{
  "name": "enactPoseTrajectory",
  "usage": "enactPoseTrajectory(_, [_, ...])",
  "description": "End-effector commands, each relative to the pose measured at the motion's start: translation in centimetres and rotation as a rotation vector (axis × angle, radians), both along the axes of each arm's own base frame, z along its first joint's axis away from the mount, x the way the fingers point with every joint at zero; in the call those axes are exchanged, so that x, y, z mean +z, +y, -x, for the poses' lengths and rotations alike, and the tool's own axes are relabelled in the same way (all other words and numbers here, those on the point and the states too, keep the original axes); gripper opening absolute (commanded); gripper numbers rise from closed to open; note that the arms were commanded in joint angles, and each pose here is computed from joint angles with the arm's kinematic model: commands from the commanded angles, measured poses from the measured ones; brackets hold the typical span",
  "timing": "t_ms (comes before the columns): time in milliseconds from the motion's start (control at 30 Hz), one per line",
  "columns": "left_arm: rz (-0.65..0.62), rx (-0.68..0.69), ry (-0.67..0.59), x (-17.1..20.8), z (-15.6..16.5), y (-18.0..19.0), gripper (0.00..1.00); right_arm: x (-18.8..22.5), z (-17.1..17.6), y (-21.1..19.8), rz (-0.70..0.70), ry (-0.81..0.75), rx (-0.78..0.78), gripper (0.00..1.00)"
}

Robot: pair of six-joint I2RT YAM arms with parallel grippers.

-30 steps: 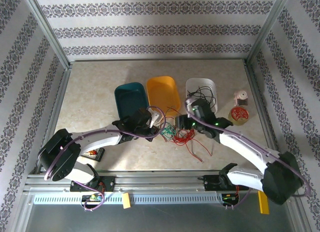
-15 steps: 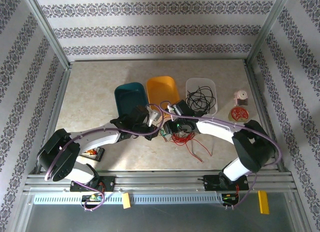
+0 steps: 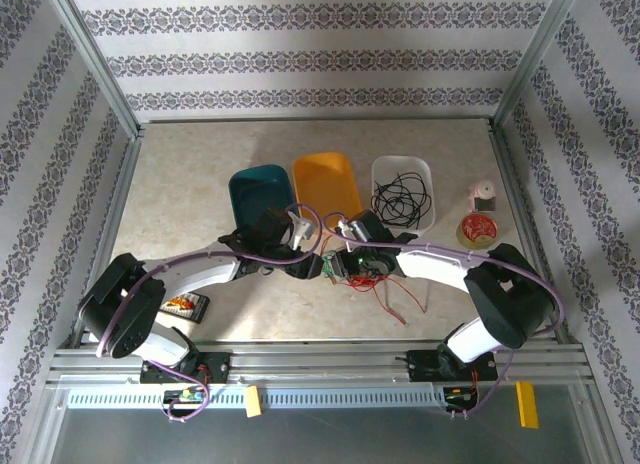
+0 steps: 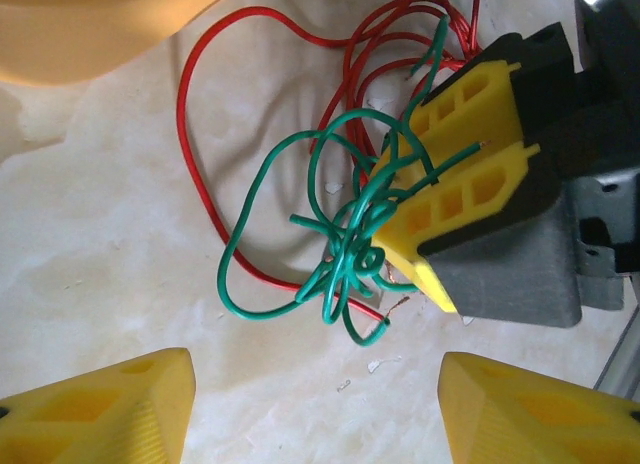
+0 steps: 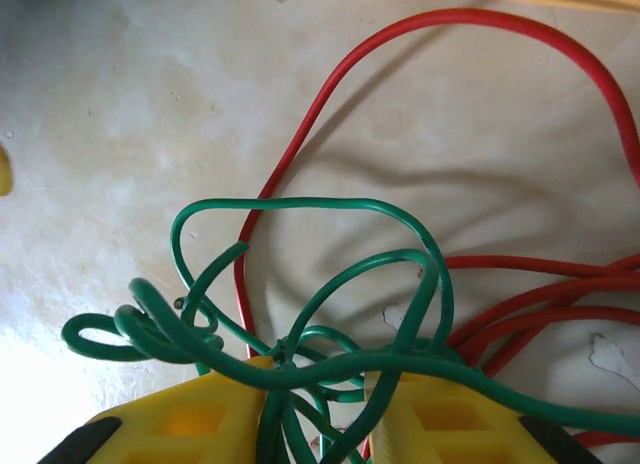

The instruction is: Untangle the cables

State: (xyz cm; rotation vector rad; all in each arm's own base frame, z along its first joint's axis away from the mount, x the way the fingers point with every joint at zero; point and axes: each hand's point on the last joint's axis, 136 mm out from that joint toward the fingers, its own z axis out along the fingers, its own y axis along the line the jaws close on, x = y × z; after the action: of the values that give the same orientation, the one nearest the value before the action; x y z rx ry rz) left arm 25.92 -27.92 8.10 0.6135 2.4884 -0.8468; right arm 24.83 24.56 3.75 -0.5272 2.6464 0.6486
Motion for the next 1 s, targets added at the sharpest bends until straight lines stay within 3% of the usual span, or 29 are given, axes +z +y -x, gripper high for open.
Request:
enactPoseTrajectory(0, [0.03, -0.063, -0.035, 1.3, -1.0, -1.5, 0.66, -2.2, 2.5, -1.9, 0.066, 0.097, -0.005, 0.29])
enactPoseTrajectory(167, [0.037, -0.108, -0.071, 2.0, -2.1, -2.6, 0.66, -2.9, 2.9, -2.5, 0.083, 0.109, -0.013, 0.27])
enactPoseTrajectory(433, [0.032, -0.199, -0.027, 0.9, -3.0, -4.8, 0.62, -2.7, 3.4, -3.0, 0.058, 0.109, -0.041, 0.28])
enactPoseTrajectory(567, [0.044, -0.253, 0.018, 0.3, -2.3, -5.4, 0.57, -2.6, 3.1, -3.3, 0.045, 0.106, -0.061, 0.28])
enactPoseTrajectory(867, [0.013, -0.377, 0.149, -1.5, 0.5, -4.9, 0.56, -2.4, 2.7, -3.9, 0.048, 0.094, -0.092, 0.27])
enactPoseTrajectory(967, [0.0, -0.38, 0.134, -1.5, 0.9, -4.4, 0.57, -2.2, 2.6, -4.1, 0.037, 0.092, -0.107, 0.27])
